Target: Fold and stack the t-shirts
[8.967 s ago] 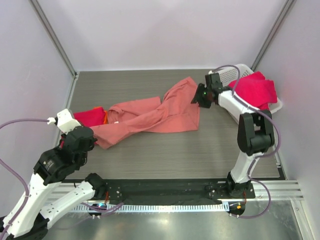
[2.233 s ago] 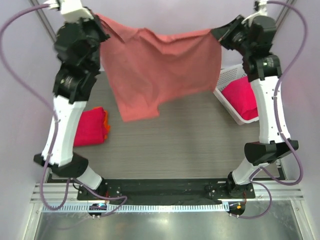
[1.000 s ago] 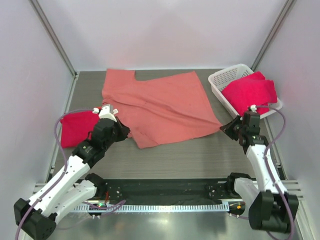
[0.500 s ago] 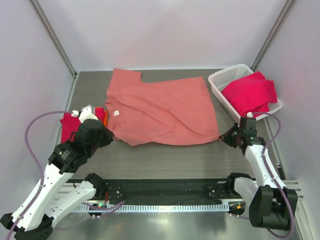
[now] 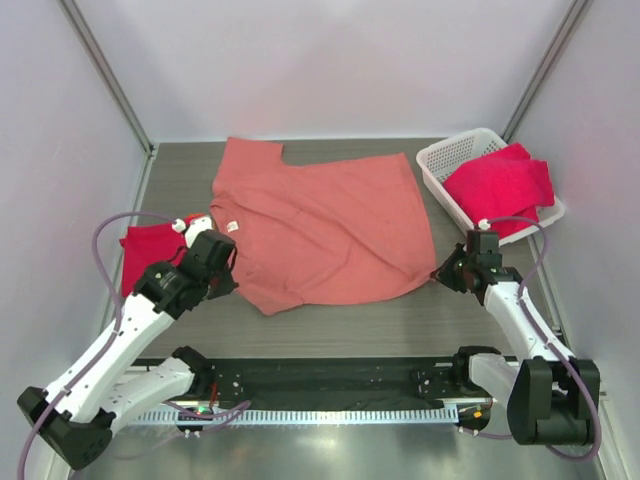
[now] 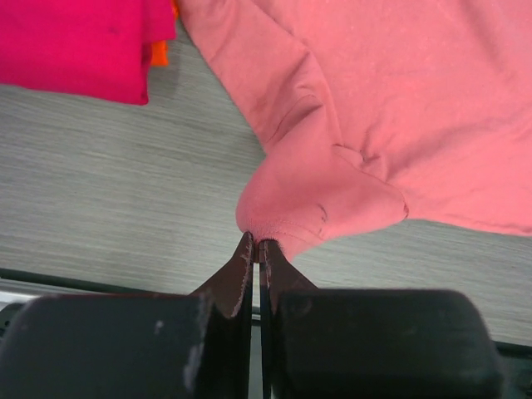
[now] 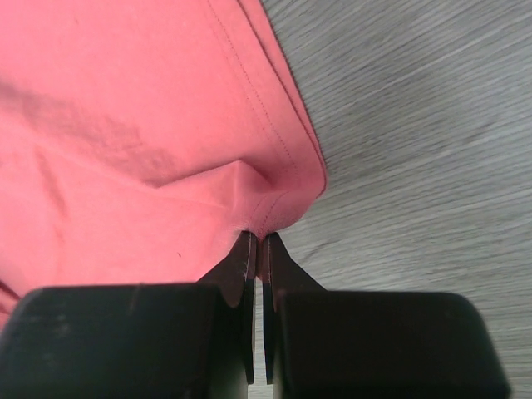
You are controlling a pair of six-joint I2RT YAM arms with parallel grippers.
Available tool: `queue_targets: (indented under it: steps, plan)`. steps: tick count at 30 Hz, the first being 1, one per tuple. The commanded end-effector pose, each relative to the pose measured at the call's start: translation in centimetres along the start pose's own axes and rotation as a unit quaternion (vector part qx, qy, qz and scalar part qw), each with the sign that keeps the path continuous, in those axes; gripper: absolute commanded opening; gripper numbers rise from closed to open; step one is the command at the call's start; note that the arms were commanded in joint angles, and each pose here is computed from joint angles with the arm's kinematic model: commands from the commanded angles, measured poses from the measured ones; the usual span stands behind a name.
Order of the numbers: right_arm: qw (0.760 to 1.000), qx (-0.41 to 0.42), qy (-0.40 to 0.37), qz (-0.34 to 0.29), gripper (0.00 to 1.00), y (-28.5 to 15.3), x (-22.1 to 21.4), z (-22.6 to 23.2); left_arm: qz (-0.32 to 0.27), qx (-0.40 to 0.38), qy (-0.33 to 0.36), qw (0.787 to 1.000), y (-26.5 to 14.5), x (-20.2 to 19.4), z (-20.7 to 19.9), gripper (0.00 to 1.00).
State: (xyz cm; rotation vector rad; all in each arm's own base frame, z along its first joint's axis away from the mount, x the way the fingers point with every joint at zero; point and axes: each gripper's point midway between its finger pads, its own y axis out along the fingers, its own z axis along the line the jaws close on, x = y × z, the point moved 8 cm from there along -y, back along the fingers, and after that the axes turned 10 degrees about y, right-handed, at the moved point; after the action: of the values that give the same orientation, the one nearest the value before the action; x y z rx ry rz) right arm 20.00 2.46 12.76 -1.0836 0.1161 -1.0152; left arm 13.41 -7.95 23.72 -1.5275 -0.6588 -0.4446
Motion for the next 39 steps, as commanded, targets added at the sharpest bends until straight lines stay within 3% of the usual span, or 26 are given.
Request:
queue_targets:
  steps: [1, 11, 17, 25, 31, 39]
  plan:
    - [0.999, 0.001, -0.029, -0.028, 0.01, 0.4, 1.5, 1.9, -0.033, -0.011, -0.002, 0.999, 0.7, 1.8, -1.3, 0.00]
    - [0.998, 0.018, -0.056, -0.036, 0.01, 1.3, 4.2, 6.3, -0.043, 0.078, 0.049, 0.995, -1.9, 6.8, -1.2, 0.00]
    - [0.997, 0.023, -0.071, -0.023, 0.01, 1.4, 3.5, 6.4, -0.017, 0.084, 0.067, 0.994, -5.5, 5.8, 1.1, 0.00]
    - [0.997, 0.019, -0.067, -0.014, 0.02, 0.2, 1.7, 4.7, 0.044, 0.150, 0.101, 0.983, -7.8, 4.0, 3.9, 0.00]
    - [0.996, 0.009, -0.086, 0.020, 0.03, 0.7, -0.4, 4.3, 0.095, 0.138, 0.139, 0.976, -4.8, 3.5, 2.0, 0.00]
    - [0.995, -0.009, -0.093, -0.021, 0.02, 0.9, 1.8, 5.8, 0.120, 0.132, 0.188, 0.966, 0.3, 4.4, -1.3, 0.00]
